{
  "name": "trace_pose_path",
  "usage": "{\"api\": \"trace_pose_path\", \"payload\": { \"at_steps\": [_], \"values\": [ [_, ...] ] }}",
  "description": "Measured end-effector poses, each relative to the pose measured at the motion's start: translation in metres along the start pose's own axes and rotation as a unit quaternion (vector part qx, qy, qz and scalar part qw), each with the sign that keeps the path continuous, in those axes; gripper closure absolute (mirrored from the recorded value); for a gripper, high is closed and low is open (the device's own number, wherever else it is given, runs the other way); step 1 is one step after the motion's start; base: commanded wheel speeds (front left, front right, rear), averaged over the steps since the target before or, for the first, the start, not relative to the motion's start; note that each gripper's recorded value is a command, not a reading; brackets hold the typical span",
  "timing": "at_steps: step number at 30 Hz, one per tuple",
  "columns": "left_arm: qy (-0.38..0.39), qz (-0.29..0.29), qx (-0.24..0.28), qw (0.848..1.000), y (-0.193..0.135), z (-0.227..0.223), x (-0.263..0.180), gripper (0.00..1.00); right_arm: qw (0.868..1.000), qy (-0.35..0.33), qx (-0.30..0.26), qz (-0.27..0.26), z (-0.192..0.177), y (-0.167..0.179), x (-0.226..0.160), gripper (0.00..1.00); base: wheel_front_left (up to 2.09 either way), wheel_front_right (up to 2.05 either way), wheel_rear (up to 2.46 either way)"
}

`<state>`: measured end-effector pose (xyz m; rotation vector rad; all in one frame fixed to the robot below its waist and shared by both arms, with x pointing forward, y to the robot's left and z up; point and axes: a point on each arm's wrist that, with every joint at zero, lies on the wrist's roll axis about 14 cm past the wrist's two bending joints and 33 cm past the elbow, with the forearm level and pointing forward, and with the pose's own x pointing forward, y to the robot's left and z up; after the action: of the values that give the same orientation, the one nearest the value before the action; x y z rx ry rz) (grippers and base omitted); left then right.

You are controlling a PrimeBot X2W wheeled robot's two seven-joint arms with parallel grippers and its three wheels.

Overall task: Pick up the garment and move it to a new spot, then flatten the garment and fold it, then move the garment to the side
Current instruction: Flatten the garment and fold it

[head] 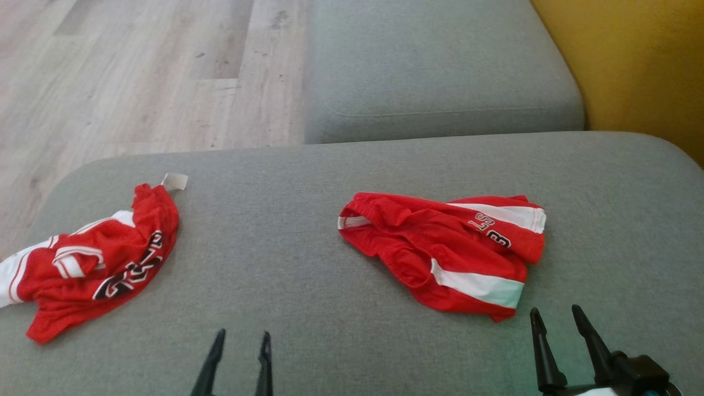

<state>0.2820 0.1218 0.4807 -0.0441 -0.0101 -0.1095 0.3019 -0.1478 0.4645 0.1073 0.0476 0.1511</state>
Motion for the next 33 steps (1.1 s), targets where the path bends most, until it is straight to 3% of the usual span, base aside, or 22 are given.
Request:
{"api": "trace_pose_path", "payload": {
  "at_steps": [6,12,13,17,22,33],
  "values": [
    [0.024,-0.081,-0.028,0.996,-0.045,-0.011,0.011,0.0,1.0,0.006,0.005,-0.018,-0.005,-0.008,-0.007,0.0,0.0,0.0,0.0],
    [0.057,-0.222,-0.05,0.972,-0.119,-0.017,0.04,0.0,0.999,0.017,0.004,-0.034,-0.012,-0.013,-0.016,0.0,0.0,0.0,0.0],
    [0.057,-0.222,-0.05,0.972,-0.119,-0.017,0.04,0.0,0.999,0.017,0.004,-0.034,-0.012,-0.013,-0.016,0.0,0.0,0.0,0.0],
    [0.116,-0.291,-0.073,0.947,-0.161,-0.024,0.052,0.0,0.998,0.014,0.005,-0.059,-0.01,-0.026,-0.02,0.0,0.0,0.0,0.0],
    [0.192,-0.357,-0.062,0.912,-0.204,-0.034,0.069,0.0,0.996,0.027,0.008,-0.087,-0.017,-0.038,-0.029,0.0,0.0,0.0,0.0],
    [0.273,-0.352,-0.02,0.895,-0.213,-0.071,0.115,0.0,0.995,0.044,0.006,-0.091,-0.02,-0.044,-0.005,0.0,0.0,0.0,0.0]
  ]
}}
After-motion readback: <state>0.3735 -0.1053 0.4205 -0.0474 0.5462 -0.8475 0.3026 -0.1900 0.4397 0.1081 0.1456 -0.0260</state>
